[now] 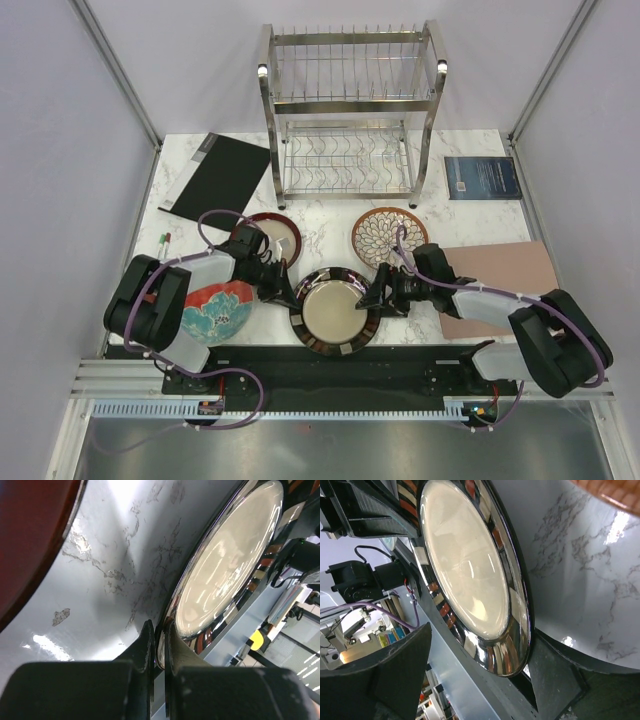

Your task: Load the plates into the dish rack

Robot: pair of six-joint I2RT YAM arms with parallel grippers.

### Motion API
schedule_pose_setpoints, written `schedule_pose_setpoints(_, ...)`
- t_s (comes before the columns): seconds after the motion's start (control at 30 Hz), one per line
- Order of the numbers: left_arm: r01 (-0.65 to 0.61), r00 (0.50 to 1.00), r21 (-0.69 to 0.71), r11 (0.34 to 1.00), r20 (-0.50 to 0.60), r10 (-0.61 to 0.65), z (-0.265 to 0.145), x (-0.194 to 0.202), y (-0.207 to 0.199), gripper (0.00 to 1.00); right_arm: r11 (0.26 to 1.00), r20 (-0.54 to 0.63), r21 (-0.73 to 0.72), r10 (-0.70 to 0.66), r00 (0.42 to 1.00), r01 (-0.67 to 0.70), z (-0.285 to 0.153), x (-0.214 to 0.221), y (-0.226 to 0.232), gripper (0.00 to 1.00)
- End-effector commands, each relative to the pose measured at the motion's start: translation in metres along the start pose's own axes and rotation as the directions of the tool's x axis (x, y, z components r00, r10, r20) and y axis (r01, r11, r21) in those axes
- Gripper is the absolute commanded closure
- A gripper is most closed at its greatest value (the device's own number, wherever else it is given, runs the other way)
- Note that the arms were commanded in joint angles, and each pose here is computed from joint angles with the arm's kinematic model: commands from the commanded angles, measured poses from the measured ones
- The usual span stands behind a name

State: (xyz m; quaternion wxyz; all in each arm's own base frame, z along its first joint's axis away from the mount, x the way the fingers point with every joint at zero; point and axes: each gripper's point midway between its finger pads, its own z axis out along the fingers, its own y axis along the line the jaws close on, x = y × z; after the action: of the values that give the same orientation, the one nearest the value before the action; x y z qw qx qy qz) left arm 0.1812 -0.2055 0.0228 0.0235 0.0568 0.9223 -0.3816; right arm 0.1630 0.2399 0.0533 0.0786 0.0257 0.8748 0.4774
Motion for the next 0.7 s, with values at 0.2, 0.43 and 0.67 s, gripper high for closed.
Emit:
schedule_pose_setpoints(0.2, -0.141, 0.990, -0.062, 0.988, -0.015, 0.140, 0.008, 0.005, -0.003, 0.98, 0.888, 0.178, -0.273, -0.331, 0.927, 0.370, -0.022, -0.052, 0.129, 0.24)
schedule_pose_setpoints(0.43, -0.180, 0.983, -0.022, 0.984, -0.042, 0.179, 0.008, -0.002, -0.015, 0.98, 0.838, 0.191, -0.332, -0.391, 0.900, 0.434, -0.033, -0.054, 0.156, 0.29)
schedule_pose_setpoints(0.67, -0.225, 0.966, 0.328, 0.917, -0.048, 0.255, -0.008, 0.025, -0.060, 0.97, 0.856, 0.121, -0.296, -0.407, 0.905, 0.424, -0.025, -0.029, 0.116, 0.30)
